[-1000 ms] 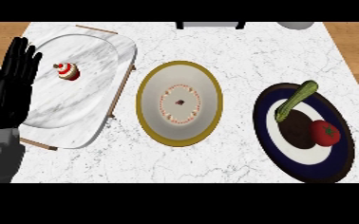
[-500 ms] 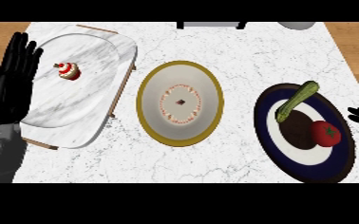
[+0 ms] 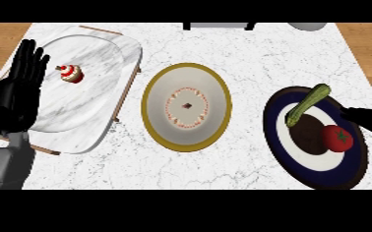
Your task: Pick the tomato from the plate and place it in the bowl
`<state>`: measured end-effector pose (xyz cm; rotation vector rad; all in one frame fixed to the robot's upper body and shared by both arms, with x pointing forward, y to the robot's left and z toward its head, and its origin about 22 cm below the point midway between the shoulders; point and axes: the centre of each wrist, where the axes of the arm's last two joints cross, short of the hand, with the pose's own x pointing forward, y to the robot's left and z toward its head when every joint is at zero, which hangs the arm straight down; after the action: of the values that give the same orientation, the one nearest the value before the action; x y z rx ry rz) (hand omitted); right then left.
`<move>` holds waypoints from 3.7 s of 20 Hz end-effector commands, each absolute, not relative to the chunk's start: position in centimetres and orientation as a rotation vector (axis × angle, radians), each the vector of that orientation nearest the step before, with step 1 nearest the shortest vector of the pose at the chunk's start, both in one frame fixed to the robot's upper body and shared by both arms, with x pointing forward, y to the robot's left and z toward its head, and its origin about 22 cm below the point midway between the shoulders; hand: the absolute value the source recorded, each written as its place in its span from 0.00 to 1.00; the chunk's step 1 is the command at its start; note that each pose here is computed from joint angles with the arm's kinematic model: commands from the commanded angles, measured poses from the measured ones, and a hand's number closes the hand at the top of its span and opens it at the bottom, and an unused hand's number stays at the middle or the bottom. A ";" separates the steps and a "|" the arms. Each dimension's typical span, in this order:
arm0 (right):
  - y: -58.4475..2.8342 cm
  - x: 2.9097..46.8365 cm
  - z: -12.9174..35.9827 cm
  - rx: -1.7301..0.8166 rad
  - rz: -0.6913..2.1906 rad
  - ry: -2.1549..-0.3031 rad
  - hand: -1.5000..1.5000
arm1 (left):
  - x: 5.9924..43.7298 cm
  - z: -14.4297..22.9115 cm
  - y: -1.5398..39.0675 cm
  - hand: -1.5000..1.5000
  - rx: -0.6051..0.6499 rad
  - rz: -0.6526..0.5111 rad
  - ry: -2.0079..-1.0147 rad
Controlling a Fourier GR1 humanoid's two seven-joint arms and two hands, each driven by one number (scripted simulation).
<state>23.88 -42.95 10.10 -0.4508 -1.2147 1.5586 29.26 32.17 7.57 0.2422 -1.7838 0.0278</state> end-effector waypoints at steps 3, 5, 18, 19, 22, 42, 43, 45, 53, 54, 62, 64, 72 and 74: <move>-42.1 24.6 8.1 -0.383 1.597 -1.259 0.00 | 30.3 7.3 31.9 0.50 0.232 0.033 -1.780; -43.5 25.3 9.4 -0.386 1.602 -1.266 0.00 | 29.1 7.1 32.9 0.50 0.246 0.028 -1.790; -41.3 26.8 5.2 -0.395 1.624 -1.206 0.00 | 30.0 7.5 32.2 0.50 0.251 0.021 -1.790; -42.3 26.5 4.5 -0.410 1.604 -1.200 0.00 | 30.1 10.0 34.7 0.50 0.272 0.037 -1.781; -43.1 25.4 2.8 -0.425 1.612 -1.176 0.00 | 29.2 8.4 33.6 0.50 0.256 0.032 -1.791; -45.5 27.4 0.5 -0.502 1.607 -1.309 1.00 | 28.2 9.3 33.4 0.50 0.254 0.023 -1.781; -43.5 28.0 1.2 -0.483 1.609 -1.334 1.00 | 30.1 7.7 32.3 0.50 0.246 0.017 -1.792; -43.6 24.6 -1.6 -0.653 1.382 -1.084 1.00 | 28.5 9.1 35.1 0.50 0.281 0.054 -1.777; -47.7 11.4 -6.0 -0.942 0.894 -0.691 1.00 | 26.7 7.5 36.6 0.50 0.393 0.120 -1.734; -47.0 11.5 -5.8 -0.972 0.874 -0.711 1.00 | 26.6 7.6 37.0 0.50 0.396 0.123 -1.731; -43.2 7.5 -1.6 -1.261 0.701 -0.794 1.00 | 26.3 7.3 36.5 0.50 0.366 0.107 -1.737; -40.5 8.0 -0.1 -1.244 0.672 -0.905 1.00 | 26.4 7.3 36.0 0.50 0.355 0.101 -1.749; -32.2 7.6 9.7 -1.286 0.573 -1.283 1.00 | 27.3 8.6 35.7 0.50 0.315 0.085 -1.768; -30.3 6.3 12.4 -1.247 0.545 -1.323 1.00 | 26.8 8.5 35.9 0.50 0.319 0.072 -1.773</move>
<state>7.91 -33.97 7.96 -1.2705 -1.2035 0.6140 26.82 35.82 8.19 0.3331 -1.7598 0.0811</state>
